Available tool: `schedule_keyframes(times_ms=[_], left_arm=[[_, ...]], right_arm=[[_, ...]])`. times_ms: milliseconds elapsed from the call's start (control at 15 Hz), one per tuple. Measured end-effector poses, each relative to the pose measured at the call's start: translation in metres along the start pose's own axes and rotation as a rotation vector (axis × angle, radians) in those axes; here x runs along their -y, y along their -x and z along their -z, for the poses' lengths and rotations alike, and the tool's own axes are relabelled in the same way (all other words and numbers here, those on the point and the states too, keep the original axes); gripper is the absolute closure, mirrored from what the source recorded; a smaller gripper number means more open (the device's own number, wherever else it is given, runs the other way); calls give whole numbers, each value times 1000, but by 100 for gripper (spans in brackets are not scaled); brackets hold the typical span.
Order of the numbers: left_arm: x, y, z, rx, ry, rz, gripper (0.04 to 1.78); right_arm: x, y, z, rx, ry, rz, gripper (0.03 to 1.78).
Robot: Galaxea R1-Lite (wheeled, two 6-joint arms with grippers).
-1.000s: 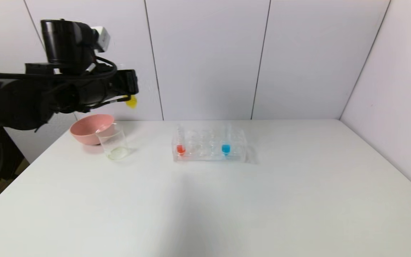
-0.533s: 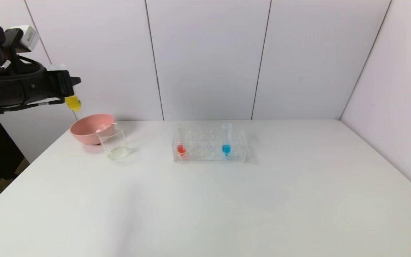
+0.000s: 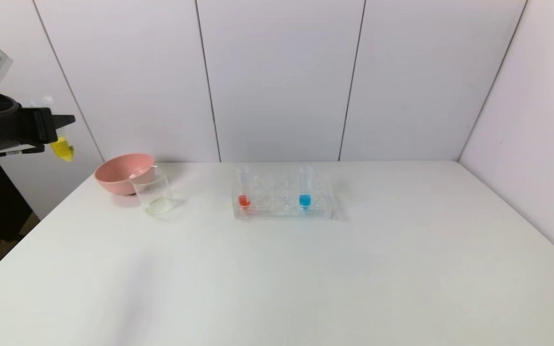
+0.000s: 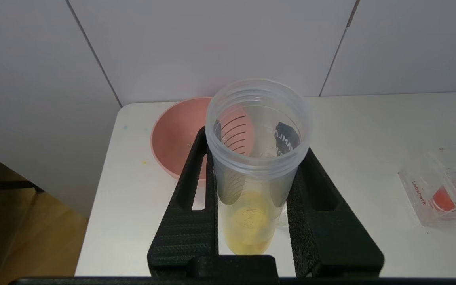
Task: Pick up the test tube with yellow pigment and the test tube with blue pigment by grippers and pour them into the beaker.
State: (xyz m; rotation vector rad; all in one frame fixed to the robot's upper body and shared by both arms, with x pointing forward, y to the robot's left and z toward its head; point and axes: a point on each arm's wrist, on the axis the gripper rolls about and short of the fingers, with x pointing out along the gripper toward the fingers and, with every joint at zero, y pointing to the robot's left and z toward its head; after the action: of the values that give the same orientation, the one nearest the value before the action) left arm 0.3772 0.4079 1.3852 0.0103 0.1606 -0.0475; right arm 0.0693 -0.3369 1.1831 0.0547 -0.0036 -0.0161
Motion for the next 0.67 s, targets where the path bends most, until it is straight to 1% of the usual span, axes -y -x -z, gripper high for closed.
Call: schedule_keyframes(times_ms=[267,467,667], left_arm=[[-19,-5,9,-24,-67,19,132],[-33,-18,13,-32,-130,29,132],[-43,-34,17,-35,-143,60,132]], right_arm=[[0,0,0,0,0,-1,10],[0,0,0,0,0,0,10],[0,0,0,0,0,0,10]])
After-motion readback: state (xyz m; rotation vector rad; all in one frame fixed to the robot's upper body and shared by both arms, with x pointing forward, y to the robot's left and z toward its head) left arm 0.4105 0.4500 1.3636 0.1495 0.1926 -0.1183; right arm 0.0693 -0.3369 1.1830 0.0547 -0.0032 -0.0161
